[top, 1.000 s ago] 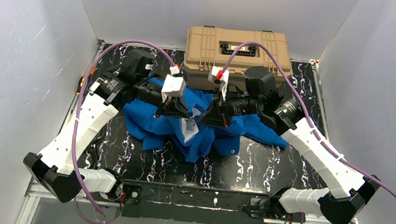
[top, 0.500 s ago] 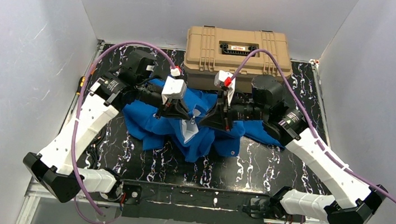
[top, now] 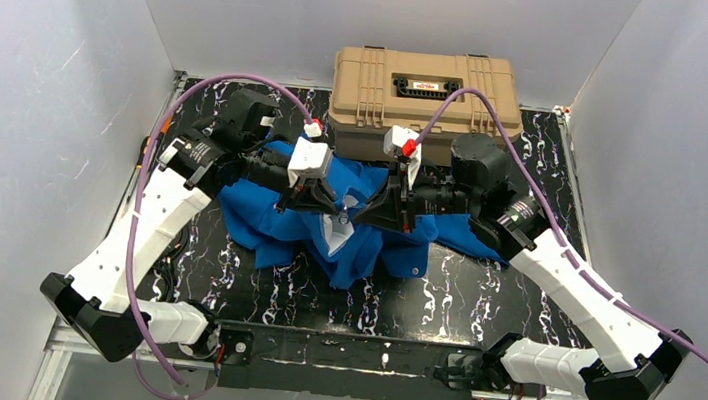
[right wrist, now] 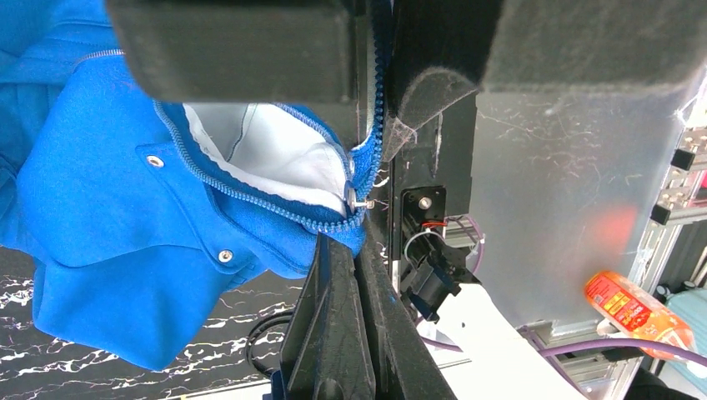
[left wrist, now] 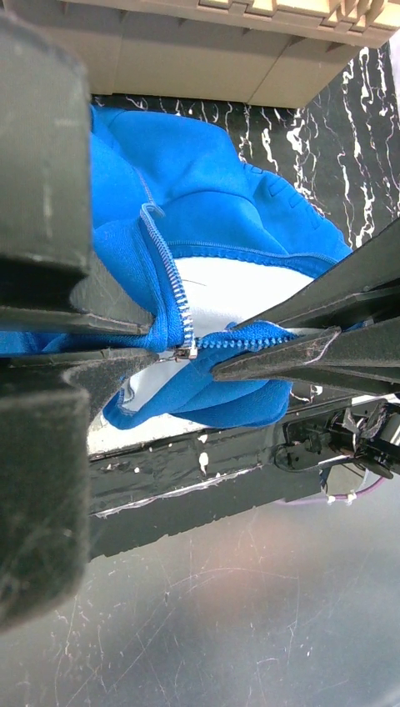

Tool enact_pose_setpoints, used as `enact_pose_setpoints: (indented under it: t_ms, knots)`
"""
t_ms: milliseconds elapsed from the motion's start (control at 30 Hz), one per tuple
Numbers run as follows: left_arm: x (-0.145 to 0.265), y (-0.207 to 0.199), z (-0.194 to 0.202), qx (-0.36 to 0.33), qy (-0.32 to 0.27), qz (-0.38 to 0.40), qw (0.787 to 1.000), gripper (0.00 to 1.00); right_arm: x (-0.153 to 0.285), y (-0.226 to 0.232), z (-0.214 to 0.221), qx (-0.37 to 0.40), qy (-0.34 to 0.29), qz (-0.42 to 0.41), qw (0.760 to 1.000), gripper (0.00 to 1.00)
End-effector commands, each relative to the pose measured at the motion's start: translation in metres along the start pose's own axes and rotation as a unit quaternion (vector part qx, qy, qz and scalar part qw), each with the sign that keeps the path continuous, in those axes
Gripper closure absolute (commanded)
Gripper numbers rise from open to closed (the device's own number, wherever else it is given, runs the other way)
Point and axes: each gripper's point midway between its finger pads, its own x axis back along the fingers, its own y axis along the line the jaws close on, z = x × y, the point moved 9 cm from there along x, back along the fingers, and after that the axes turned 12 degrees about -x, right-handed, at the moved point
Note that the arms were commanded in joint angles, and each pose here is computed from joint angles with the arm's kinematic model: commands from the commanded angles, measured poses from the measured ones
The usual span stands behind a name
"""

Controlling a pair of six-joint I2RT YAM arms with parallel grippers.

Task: Zip up the jacket
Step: Insert the zipper into the jacket.

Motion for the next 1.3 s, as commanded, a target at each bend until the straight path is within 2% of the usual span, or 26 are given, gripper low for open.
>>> enact_pose_setpoints:
  t_ms: [0,267,400,433,533,600,767,1067,1267]
  knots:
    - [-0.001,-0.008,-0.006,-0.003,-0.007,0.02,1.0,1.0,0.007,0.017,-0.036,0.094,-0.076,-0.029,0.992,0.99]
    - [-0.003,-0.011,0.002,-0.014,0.008,0.027,1.0,1.0,0.01,0.021,-0.042,0.097,-0.1,-0.03,0.99,0.99]
    - [-0.008,-0.01,0.007,-0.017,0.016,0.033,0.999,1.0,0.007,0.019,-0.036,0.08,-0.09,-0.04,0.992,0.99]
    - [-0.009,-0.008,0.008,-0.018,0.02,0.031,0.999,0.85,0.005,0.017,-0.032,0.071,-0.085,-0.042,0.993,0.99]
    - [-0.008,-0.005,0.009,-0.029,0.035,0.019,0.999,0.67,0.003,0.015,-0.022,0.055,-0.085,-0.048,0.994,0.99]
    - [-0.007,-0.005,0.012,-0.034,0.047,0.012,0.998,0.58,0.002,0.015,-0.02,0.053,-0.088,-0.055,0.993,0.99]
    - [-0.002,-0.005,0.017,-0.039,0.076,-0.015,0.996,0.44,0.001,0.015,-0.021,0.042,-0.081,-0.061,0.994,0.99]
    - [0.006,-0.016,0.013,-0.064,0.074,-0.056,0.994,0.35,0.002,0.008,-0.013,0.027,-0.067,-0.041,0.997,0.99]
    - [0.003,-0.018,0.006,-0.077,0.055,-0.083,0.992,0.39,-0.001,0.003,-0.012,0.023,-0.066,-0.036,0.997,0.99]
